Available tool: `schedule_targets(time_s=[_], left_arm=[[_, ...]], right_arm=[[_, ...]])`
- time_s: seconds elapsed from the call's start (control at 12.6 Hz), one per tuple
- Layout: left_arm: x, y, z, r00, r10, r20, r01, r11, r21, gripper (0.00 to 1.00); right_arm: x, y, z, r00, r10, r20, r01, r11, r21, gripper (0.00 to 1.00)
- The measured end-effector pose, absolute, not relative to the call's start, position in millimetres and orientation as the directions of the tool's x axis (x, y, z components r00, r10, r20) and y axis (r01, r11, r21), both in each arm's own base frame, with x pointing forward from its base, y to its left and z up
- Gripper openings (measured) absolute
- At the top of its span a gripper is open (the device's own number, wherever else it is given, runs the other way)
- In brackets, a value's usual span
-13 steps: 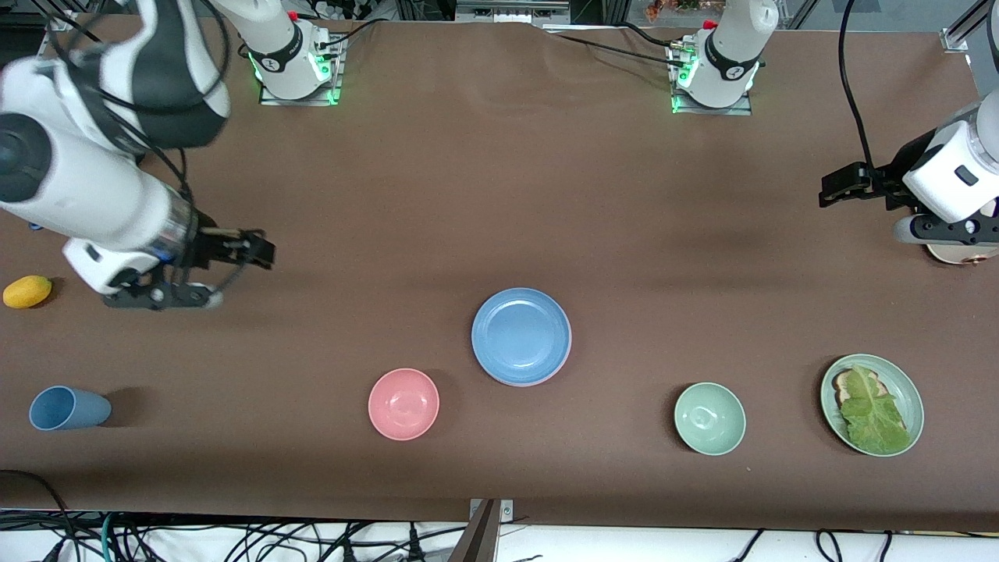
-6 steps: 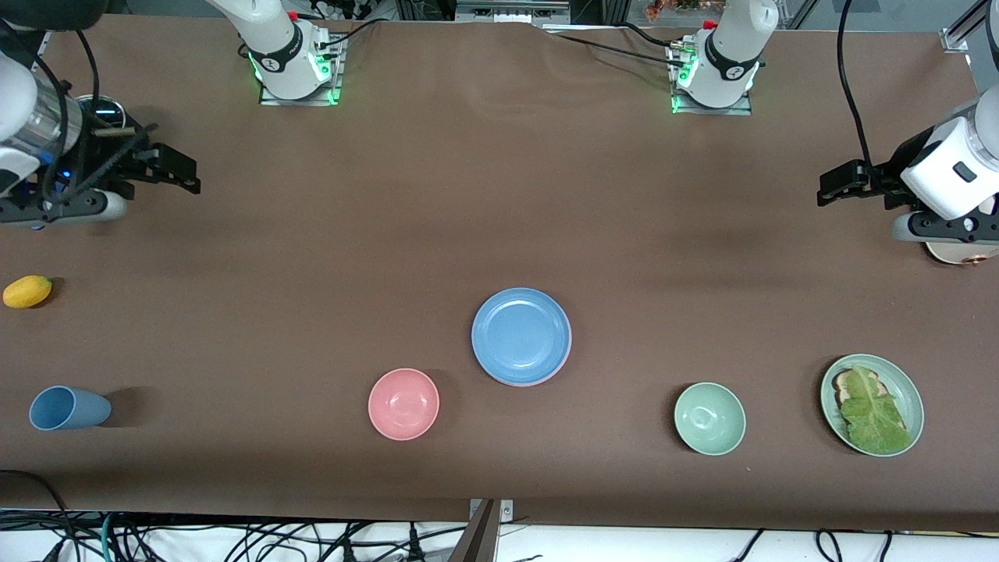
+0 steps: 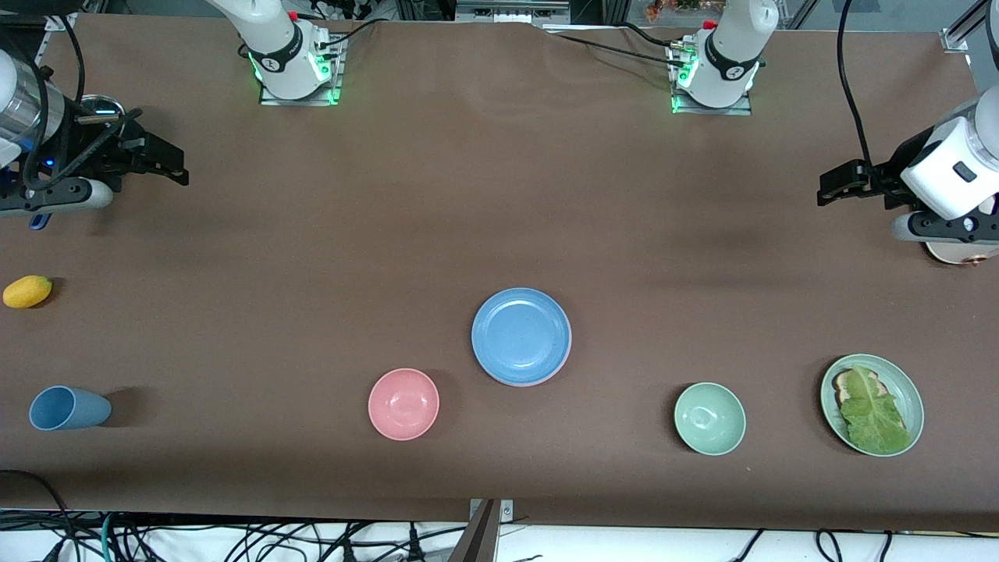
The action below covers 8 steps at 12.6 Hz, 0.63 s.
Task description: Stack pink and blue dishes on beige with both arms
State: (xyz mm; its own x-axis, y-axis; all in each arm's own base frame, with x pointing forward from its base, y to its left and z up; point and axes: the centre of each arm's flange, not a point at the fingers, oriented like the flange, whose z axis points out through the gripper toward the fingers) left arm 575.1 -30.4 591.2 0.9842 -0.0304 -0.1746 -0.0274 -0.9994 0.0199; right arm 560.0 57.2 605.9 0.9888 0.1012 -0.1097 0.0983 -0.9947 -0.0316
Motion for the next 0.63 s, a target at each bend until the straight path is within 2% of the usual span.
schedule_targets(time_s=[0.63], left_arm=[[574.1,-32.1,594.6,0.985,-0.034,-0.17,-0.031,-0.999,0.02,1.0]], right_arm=[[560.4,54.2,607.2,0.989,0.099,-0.107,0.098,-0.995,-0.008,1.0]])
